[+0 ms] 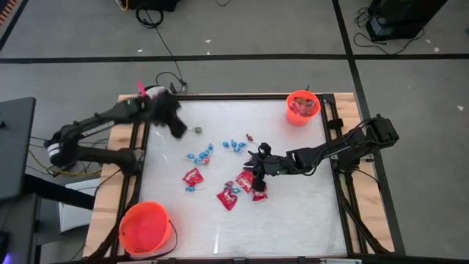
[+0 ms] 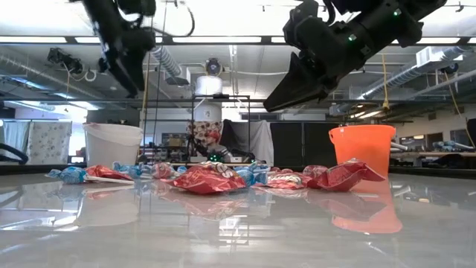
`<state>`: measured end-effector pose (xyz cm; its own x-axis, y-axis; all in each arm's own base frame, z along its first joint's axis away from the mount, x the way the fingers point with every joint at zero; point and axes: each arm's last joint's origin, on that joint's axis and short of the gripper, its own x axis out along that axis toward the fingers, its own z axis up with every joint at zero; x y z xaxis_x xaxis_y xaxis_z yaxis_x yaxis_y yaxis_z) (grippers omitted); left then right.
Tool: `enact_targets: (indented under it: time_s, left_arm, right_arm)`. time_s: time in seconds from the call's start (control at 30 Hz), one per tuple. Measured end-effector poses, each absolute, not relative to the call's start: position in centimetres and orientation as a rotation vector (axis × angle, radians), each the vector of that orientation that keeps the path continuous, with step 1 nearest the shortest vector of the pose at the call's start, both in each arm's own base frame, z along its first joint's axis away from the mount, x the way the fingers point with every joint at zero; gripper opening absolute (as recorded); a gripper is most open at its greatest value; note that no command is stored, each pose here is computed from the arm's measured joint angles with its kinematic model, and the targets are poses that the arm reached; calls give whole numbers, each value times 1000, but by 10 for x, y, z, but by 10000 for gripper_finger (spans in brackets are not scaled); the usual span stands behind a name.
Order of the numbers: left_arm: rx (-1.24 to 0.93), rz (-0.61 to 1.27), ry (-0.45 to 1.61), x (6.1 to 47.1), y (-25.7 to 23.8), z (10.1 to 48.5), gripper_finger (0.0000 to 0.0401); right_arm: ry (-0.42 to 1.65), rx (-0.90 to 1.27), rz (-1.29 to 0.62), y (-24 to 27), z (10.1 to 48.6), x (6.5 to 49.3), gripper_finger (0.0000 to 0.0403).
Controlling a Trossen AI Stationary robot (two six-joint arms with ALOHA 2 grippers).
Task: Sort candy by brand, put in halloween buckets
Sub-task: Put the red candy pack into the white bucket
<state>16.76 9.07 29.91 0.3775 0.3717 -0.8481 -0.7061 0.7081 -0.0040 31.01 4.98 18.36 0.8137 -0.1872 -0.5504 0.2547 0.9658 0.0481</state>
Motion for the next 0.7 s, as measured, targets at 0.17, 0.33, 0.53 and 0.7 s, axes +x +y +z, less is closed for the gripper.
enact_targets:
  time_s: [0.17,0.33,0.53,0.7]
  left_arm:
    - [-386,478,973,179,30,273,208]
    - [-449,380,951,189,-12,231,208]
    - [-511,323,960,194,-44,183,208]
    - [-441,359,1065,201,-50,159,208]
  right_arm:
    - [565,128,-248,50,184,310,77]
    - [556,147,-251,50,185,311,77]
    - [552,175,-251,51,185,311,77]
    - [545,184,-246,52,185,311,77]
